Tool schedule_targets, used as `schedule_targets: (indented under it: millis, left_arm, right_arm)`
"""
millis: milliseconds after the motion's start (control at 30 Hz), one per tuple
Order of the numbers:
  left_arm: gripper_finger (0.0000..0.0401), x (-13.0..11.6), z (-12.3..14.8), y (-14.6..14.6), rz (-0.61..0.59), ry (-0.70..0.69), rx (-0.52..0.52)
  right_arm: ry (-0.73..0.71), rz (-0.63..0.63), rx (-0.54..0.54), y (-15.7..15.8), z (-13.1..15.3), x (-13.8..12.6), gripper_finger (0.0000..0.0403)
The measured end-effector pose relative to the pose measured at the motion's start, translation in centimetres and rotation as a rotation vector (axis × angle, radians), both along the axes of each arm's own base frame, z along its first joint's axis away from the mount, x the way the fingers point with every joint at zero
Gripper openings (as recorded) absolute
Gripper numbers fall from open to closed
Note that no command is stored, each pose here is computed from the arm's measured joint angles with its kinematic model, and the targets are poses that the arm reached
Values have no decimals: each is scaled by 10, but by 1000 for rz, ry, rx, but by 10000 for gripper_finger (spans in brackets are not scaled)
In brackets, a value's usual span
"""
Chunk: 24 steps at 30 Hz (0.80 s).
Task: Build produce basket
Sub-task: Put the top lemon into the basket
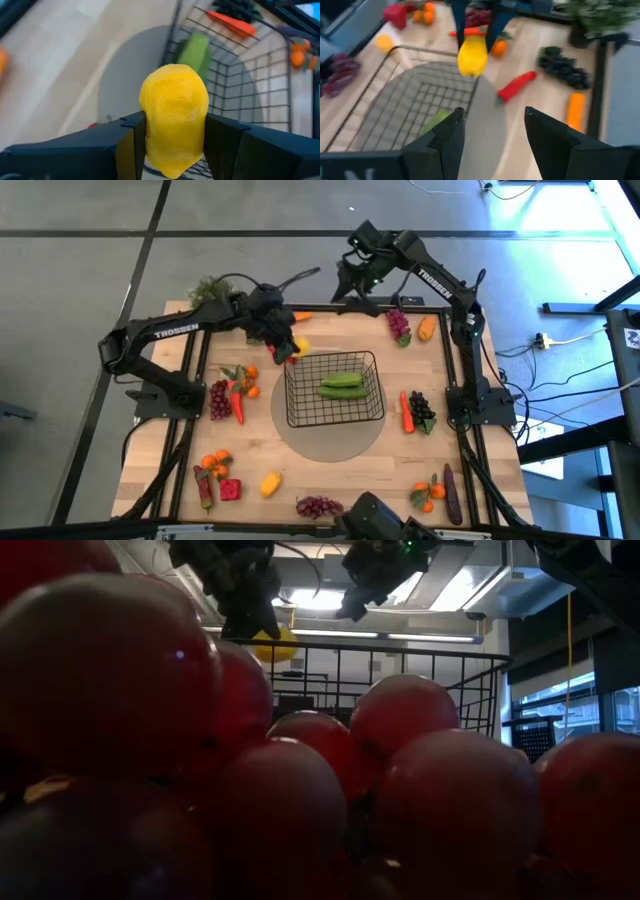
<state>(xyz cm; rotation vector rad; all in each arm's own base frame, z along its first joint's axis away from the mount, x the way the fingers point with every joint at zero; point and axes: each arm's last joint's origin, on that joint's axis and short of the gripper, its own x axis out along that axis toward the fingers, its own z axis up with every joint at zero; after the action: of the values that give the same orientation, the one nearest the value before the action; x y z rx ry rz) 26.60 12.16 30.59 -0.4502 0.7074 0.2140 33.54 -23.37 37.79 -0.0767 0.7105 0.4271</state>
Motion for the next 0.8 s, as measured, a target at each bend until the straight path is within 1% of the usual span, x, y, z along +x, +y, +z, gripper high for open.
schedule_targets:
  millis: [167, 333, 467, 633, 700, 800]
  left_arm:
    - [126, 7, 0, -17, -51, 3, 12]
    - [126, 14, -4, -26, -43, 34, 55]
    - [126, 25, -16, -32, -75, 77, 46]
    - [126, 43, -40, -44, -142, 152, 34]
    - [126, 48, -49, -46, -151, 186, 27]
    - [126, 55, -61, -49, -138, 232, 44]
  right_arm:
    - [44, 64, 6, 11, 5, -12, 194]
    - [43, 109, -11, 26, 16, -20, 194]
    - [31, 120, -24, 36, 26, -24, 194]
    - [3, 149, -27, 49, 35, -26, 194]
    - [1, 151, -19, 54, 38, -26, 194]
    - [6, 157, -11, 59, 38, -24, 194]
